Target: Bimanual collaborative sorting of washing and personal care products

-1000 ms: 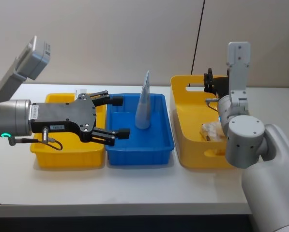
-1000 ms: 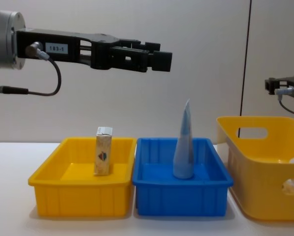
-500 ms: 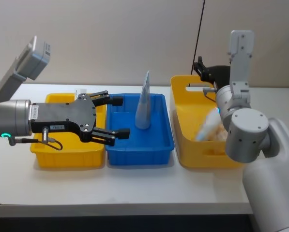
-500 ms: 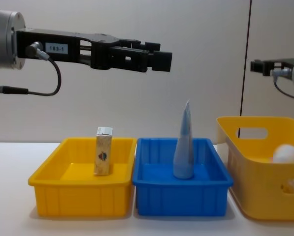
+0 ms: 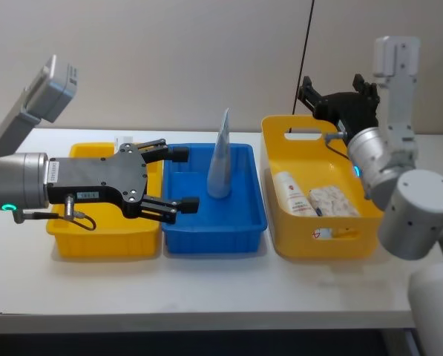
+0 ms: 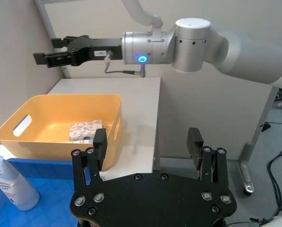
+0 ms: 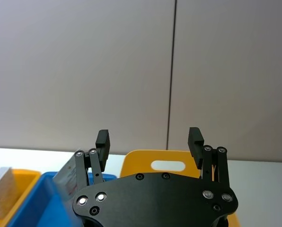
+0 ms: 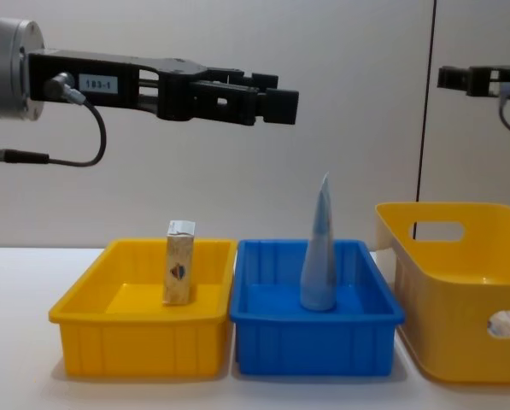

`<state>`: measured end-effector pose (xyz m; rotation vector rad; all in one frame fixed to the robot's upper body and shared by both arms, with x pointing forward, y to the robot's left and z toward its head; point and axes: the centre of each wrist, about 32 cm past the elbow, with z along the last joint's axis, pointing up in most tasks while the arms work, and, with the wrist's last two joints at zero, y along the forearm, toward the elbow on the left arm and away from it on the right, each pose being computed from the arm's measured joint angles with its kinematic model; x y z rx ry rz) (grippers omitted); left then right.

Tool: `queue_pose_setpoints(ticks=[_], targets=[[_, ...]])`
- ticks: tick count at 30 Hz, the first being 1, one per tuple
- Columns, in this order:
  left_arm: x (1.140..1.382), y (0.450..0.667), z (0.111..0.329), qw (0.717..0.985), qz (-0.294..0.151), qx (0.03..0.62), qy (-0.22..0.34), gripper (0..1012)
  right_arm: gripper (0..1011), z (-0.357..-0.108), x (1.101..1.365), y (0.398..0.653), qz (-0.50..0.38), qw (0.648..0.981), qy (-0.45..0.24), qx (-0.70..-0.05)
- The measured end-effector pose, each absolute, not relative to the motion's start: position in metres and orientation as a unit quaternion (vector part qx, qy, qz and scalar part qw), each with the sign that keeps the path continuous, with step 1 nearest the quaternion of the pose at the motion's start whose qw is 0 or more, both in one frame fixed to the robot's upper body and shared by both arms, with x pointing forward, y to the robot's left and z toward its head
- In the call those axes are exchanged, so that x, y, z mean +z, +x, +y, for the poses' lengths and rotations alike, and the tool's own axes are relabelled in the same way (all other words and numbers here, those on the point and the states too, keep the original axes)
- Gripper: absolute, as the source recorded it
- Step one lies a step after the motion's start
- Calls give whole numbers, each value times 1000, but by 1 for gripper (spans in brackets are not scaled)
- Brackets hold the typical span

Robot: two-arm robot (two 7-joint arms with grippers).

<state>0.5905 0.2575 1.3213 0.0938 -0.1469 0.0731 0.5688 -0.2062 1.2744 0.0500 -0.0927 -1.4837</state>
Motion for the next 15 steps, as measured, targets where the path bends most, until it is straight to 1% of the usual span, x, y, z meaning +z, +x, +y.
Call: queue_pose_setpoints(ticks=[4, 7, 10, 15], targets=[[1321, 591, 258, 996, -73, 37, 47, 1001, 1002, -219, 1278, 554, -37, 761, 28, -648], [1321, 591, 258, 996, -73, 37, 47, 1001, 1002, -226, 1279, 546, -36, 770, 30, -636], [1321, 591, 258, 996, -73, 37, 47, 1002, 1002, -237, 1281, 533, -32, 789, 31, -612], [1321, 591, 258, 996, -73, 37, 47, 1002, 1002, -252, 1281, 516, -29, 810, 30, -585]])
